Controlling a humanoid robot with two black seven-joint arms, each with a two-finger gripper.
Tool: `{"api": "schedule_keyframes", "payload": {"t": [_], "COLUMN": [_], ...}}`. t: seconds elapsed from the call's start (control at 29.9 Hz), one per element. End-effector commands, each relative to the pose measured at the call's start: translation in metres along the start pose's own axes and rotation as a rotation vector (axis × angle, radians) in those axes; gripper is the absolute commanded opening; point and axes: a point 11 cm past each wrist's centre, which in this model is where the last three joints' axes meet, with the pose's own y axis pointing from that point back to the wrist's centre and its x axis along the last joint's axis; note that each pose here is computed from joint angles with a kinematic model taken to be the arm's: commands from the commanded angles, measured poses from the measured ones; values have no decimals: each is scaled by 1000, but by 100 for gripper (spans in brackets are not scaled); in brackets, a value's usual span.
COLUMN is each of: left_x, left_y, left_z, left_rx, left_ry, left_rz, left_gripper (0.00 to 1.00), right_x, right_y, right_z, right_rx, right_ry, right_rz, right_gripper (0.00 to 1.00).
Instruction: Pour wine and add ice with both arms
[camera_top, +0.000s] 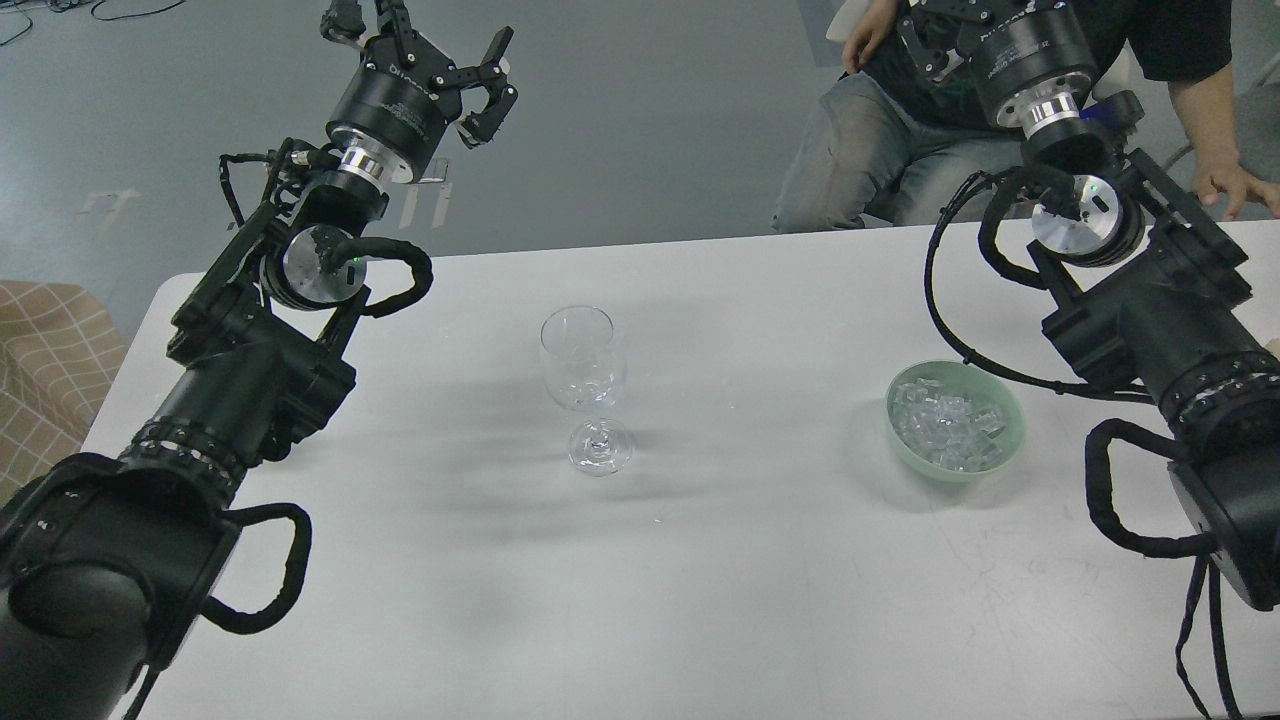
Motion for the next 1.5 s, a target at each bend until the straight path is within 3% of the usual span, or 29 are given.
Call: {"api": "schedule_keyframes", "payload": {"t": [0.0,0.57,1.47], "left_x": [4,34,36], "left_y": [2,18,19], "left_z": [2,40,38], "left_rx": [0,-9,32], "left_ry": [-5,-102,-76], "left_rz": [8,62,70], "left_gripper": [98,98,98], "right_x": [-3,-12,-17], "right_y": [-1,-6,-15], "right_z": [2,4,-12], "right_rx": [0,-14,-42], "right_ry": [-4,14,119], "right_rz": [-6,-32,-71], "right_gripper": [100,100,100]}}
